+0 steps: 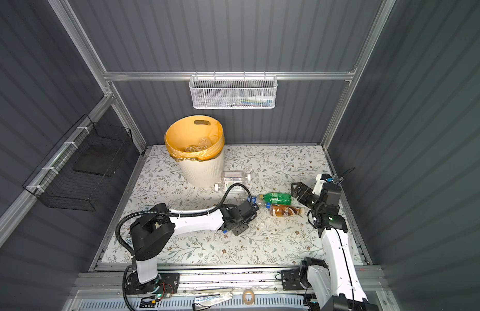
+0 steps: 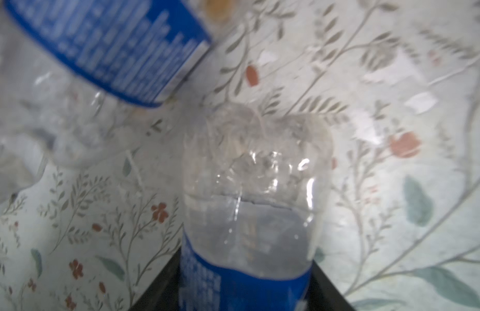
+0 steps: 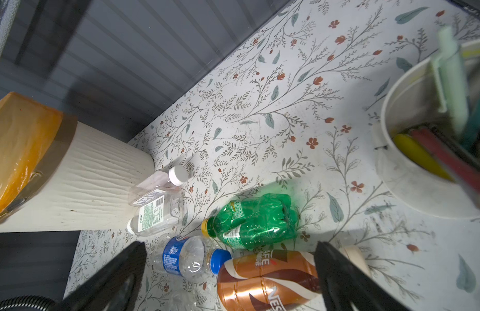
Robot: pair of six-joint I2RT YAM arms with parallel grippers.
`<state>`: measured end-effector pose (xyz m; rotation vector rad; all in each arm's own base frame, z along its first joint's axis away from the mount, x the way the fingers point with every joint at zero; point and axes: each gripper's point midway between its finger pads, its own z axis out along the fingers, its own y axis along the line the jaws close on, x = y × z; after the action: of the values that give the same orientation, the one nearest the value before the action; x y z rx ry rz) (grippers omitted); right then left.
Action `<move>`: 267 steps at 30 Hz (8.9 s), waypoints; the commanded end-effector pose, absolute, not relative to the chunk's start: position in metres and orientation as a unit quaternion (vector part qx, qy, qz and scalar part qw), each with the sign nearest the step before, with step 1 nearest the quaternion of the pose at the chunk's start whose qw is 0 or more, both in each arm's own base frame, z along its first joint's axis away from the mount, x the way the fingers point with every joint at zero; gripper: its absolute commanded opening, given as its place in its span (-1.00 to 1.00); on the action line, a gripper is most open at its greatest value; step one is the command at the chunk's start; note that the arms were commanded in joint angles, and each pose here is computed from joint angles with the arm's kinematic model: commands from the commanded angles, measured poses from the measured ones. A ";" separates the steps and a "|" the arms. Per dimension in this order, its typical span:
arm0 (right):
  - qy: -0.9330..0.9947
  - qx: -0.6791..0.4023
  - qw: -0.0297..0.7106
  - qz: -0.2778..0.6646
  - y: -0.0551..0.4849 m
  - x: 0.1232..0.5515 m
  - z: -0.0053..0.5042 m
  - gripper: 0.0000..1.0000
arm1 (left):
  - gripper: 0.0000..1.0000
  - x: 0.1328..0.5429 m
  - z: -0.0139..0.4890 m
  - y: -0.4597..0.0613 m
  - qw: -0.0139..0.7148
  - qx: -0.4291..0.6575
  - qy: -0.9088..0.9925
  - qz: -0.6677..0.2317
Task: Throw the plastic bottles in the bin
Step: Move the plastic bottle to the center of the table, then pick up the plastic bottle from the center of the table, then throw the plastic bottle into the trash bin, then pick up the plastic bottle from the middle-right of the table, then throw the plastic bottle into the trash bin, then pick up the plastic bottle from the center of the table.
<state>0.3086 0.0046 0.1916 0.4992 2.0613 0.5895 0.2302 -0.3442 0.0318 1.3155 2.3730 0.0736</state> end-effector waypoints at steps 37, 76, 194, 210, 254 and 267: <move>0.828 0.188 0.445 0.284 0.017 0.317 0.190 0.98 | -0.13 0.270 0.129 -0.304 0.340 0.352 0.872 0.019; 0.837 0.207 0.434 0.260 0.015 0.312 0.195 0.97 | 0.99 0.398 0.420 -0.213 0.647 0.199 0.736 -0.025; 0.778 -0.189 0.475 0.365 0.359 0.436 0.426 0.98 | 0.99 0.323 0.185 -0.087 0.464 -0.038 0.883 0.063; 0.801 -0.053 0.538 0.258 0.205 0.411 0.386 0.98 | 0.99 0.327 0.210 -0.105 0.483 0.010 0.875 0.031; 0.949 -0.146 0.250 0.127 0.175 0.317 0.128 0.98 | 0.99 0.323 0.206 -0.192 0.504 0.139 0.852 0.004; 0.912 -0.376 0.153 0.065 0.209 0.301 0.100 0.98 | 0.99 0.313 0.207 -0.162 0.517 0.095 0.850 0.031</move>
<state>0.3093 0.2122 0.1078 -0.9008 2.6114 0.2606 0.3158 -0.1707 0.2061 0.2716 2.0492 0.0531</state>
